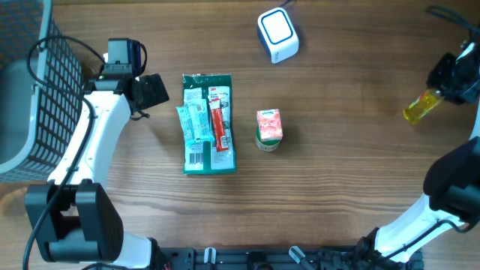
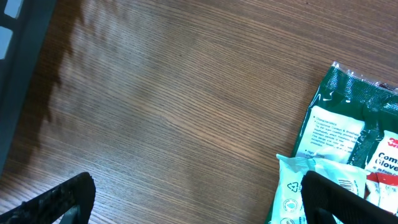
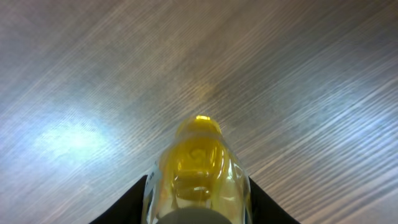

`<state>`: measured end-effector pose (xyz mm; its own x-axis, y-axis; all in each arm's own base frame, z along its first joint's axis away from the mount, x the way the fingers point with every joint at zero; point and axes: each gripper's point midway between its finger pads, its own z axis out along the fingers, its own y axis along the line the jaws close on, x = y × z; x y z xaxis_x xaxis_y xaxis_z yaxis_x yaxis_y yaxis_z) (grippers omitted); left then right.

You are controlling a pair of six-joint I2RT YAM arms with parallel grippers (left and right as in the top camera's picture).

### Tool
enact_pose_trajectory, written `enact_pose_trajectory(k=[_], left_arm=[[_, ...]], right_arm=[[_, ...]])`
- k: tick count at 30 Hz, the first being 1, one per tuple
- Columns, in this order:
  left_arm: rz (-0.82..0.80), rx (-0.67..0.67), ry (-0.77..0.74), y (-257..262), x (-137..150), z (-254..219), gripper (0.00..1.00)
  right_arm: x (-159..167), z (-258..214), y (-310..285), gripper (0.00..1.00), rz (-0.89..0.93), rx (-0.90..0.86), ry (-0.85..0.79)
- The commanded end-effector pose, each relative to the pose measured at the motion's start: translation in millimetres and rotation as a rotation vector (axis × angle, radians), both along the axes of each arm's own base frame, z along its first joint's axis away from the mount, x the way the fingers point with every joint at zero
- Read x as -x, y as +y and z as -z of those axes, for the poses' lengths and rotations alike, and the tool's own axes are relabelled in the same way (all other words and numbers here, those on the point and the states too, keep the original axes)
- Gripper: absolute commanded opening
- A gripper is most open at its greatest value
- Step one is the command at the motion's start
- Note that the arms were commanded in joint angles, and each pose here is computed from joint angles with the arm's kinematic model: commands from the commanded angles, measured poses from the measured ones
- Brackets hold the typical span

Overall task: Scan the item barcode
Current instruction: 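Lower the yellow oil bottle onto the table at right, open right gripper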

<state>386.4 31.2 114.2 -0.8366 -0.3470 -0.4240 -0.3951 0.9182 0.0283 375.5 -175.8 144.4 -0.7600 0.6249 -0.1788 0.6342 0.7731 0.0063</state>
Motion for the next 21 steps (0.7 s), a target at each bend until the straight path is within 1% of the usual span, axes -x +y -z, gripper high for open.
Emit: enact_pose_trajectory(k=[1, 6, 7, 10, 12, 13, 15, 18, 21], left_arm=[[-0.007, -0.008, 0.012, 2.5, 1.4, 4.3, 1.00], [-0.007, -0.008, 0.012, 2.5, 1.4, 4.3, 1.00], [-0.007, -0.008, 0.012, 2.5, 1.4, 4.3, 1.00], [-0.007, -0.008, 0.012, 2.5, 1.4, 4.3, 1.00], [-0.007, -0.008, 0.012, 2.5, 1.4, 4.3, 1.00], [-0.007, -0.008, 0.012, 2.5, 1.4, 4.3, 1.00], [-0.007, -0.008, 0.012, 2.5, 1.4, 4.3, 1.00], [-0.007, -0.008, 0.012, 2.5, 1.4, 4.3, 1.00], [-0.007, -0.008, 0.012, 2.5, 1.4, 4.3, 1.00]], right_arm=[[1.5, 21.1, -1.5, 0.04, 0.044, 0.003, 0.007], [11.6, 46.8, -12.1, 0.05, 0.068, 0.069, 0.052], [12.8, 50.4, -12.4, 0.08, 0.068, 0.072, 0.056], [15.0, 57.3, -11.3, 0.23, 0.068, 0.068, 0.063], [15.1, 57.3, -11.2, 0.42, 0.068, 0.068, 0.063], [15.3, 57.4, -11.1, 0.45, 0.067, 0.068, 0.064], [15.6, 55.7, -10.9, 0.40, 0.065, 0.068, 0.062], [14.5, 42.9, -11.6, 0.28, 0.066, 0.083, 0.030], [13.6, 26.2, -12.0, 0.23, 0.067, 0.100, -0.012]])
